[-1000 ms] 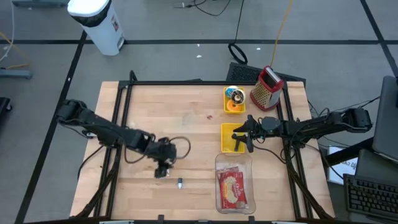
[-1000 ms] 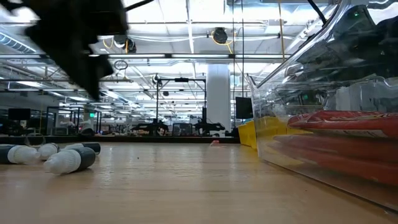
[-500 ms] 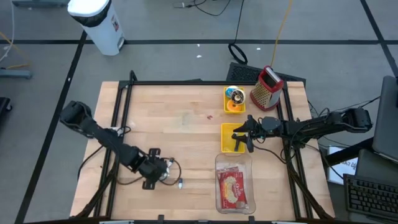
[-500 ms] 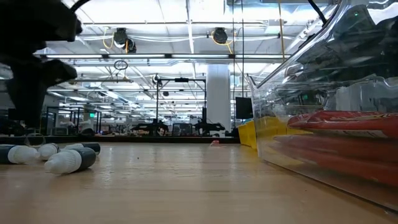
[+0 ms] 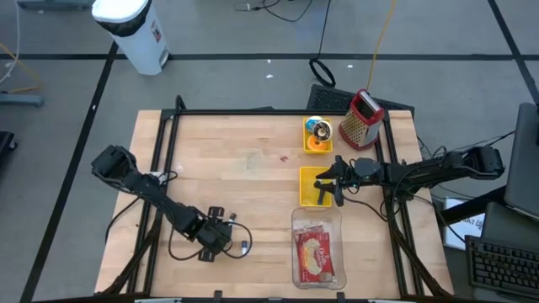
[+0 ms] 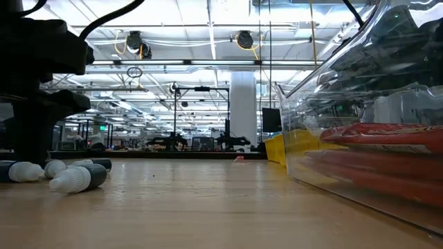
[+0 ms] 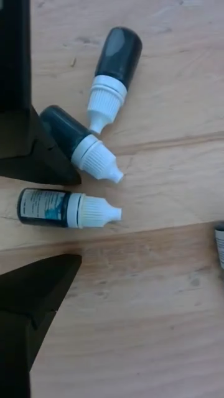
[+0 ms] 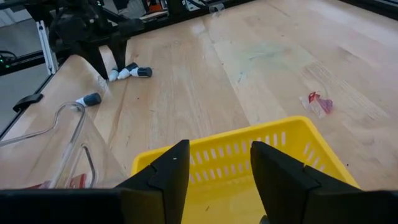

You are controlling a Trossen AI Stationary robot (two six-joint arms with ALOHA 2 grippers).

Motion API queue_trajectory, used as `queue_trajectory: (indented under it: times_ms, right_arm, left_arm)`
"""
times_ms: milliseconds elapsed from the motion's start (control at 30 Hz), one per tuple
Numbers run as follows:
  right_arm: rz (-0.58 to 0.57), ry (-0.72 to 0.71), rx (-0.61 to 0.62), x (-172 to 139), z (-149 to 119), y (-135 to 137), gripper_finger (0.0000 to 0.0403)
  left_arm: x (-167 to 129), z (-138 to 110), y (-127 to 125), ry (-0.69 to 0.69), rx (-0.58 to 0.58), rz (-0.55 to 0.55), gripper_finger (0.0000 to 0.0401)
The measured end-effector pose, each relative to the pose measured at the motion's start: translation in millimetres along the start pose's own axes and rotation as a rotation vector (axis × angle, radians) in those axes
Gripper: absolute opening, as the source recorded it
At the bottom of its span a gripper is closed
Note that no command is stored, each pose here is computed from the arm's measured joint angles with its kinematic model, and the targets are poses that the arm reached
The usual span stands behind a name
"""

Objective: Pick & Place Food Item
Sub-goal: Put the brown food coloring bottle into the bottom yellow bin

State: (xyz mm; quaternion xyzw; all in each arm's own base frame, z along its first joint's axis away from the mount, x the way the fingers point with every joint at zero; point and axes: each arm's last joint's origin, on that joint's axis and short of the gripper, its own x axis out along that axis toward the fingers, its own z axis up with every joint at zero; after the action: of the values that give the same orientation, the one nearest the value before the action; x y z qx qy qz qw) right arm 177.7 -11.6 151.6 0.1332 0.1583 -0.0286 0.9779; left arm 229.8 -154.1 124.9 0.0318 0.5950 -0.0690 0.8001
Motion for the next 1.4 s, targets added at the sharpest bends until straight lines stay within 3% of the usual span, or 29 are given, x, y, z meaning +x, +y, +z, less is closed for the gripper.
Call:
queue_trajectory:
  times_ms: [367, 567, 800, 1067, 1267, 1400]
  right_arm:
    - [0.0, 0.0, 0.0, 0, 0, 0, 0.0155]
    - [0.0, 0.0, 0.0, 0, 0, 0, 0.0155]
    - [0.008, -0.034, -0.002, 0, 3, 1, 0.0155]
    - [0.006, -0.179, 0.124, -1, 16, 3, 0.0155]
    - [-0.04, -0.324, 0.161, -4, 28, 3, 0.0155]
    - [-0.043, -0.373, 0.158, -6, 32, 4, 0.0155]
  left_arm:
    - [-1, 5, 10, -0.001, -0.018, -0.004, 0.0075]
    - [-11, 23, 13, 0.007, 0.115, 0.017, 0.0075]
    - [-36, 61, 37, -0.066, 0.294, 0.297, 0.0104]
    - [-57, 108, 89, -0.212, 0.485, 0.753, 0.007]
    - [-68, 129, 126, -0.327, 0.508, 0.841, 0.0084]
    - [-73, 134, 142, -0.328, 0.545, 0.899, 0.0089]
